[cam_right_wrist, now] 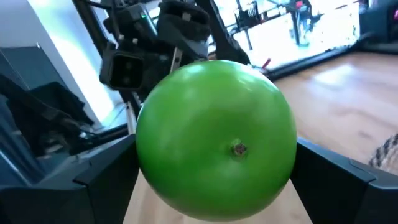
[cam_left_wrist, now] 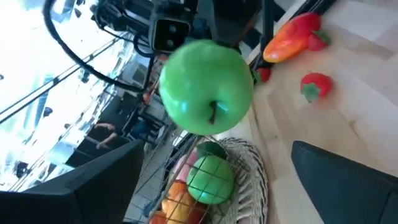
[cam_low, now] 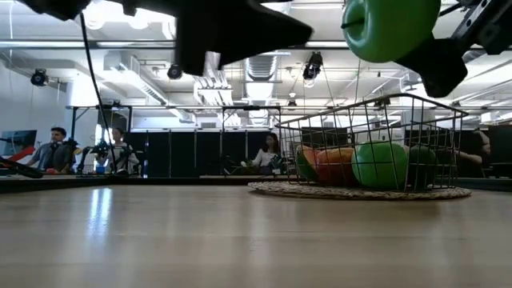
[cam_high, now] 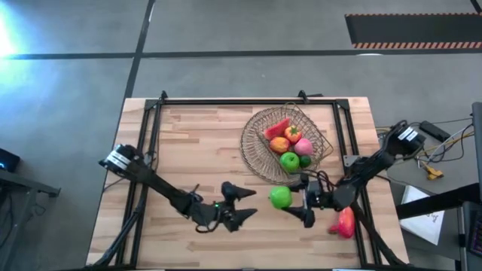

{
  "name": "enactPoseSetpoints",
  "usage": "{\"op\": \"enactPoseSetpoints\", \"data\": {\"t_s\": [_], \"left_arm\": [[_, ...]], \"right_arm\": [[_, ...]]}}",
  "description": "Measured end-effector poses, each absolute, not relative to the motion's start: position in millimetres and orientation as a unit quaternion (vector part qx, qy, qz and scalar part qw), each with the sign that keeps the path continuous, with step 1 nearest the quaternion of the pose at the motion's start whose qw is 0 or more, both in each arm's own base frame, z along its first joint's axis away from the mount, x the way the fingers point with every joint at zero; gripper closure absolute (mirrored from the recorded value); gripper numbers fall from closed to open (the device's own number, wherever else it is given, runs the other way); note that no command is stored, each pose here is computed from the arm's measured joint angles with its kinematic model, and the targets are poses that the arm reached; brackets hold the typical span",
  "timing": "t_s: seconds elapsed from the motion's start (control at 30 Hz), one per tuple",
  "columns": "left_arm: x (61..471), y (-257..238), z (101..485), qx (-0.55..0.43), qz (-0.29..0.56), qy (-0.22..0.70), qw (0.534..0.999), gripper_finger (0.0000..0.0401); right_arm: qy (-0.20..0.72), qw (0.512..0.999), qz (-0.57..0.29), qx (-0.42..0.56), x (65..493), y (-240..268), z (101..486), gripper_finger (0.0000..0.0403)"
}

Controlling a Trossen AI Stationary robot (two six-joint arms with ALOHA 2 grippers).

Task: Build produce basket
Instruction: Put the green apple into the gold mesh basket

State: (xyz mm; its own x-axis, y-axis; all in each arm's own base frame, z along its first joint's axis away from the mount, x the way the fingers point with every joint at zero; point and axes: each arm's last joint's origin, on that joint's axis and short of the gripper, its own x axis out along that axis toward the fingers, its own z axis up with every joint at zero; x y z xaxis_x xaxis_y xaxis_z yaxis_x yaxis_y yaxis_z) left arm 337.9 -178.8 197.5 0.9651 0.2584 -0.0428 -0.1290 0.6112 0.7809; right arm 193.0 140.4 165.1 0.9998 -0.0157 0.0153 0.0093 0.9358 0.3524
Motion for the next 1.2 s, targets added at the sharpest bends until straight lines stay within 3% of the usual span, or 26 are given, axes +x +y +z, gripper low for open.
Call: {"op": "enactPoseSetpoints", "data": {"t_s": [0.23,0.4,0.93,1.2], "left_arm": [[351,-183,206,0.378,0.103,0.010,0.920,0.0082],[356,-180,211,0.304,0.051,-0.040,0.950,0.0136],[366,-163,211,0.240,0.064,-0.046,0.968,0.0289],[366,-164,211,0.233,0.043,-0.055,0.970,0.0342]], "right_arm": [[-0.032,0.989,0.033,0.143,201,149,178,0.0051],[-0.050,0.991,0.037,0.120,208,155,188,0.0051],[-0.050,0.992,0.036,0.108,209,156,190,0.0051],[-0.052,0.992,0.042,0.108,209,157,190,0.0051]]}}
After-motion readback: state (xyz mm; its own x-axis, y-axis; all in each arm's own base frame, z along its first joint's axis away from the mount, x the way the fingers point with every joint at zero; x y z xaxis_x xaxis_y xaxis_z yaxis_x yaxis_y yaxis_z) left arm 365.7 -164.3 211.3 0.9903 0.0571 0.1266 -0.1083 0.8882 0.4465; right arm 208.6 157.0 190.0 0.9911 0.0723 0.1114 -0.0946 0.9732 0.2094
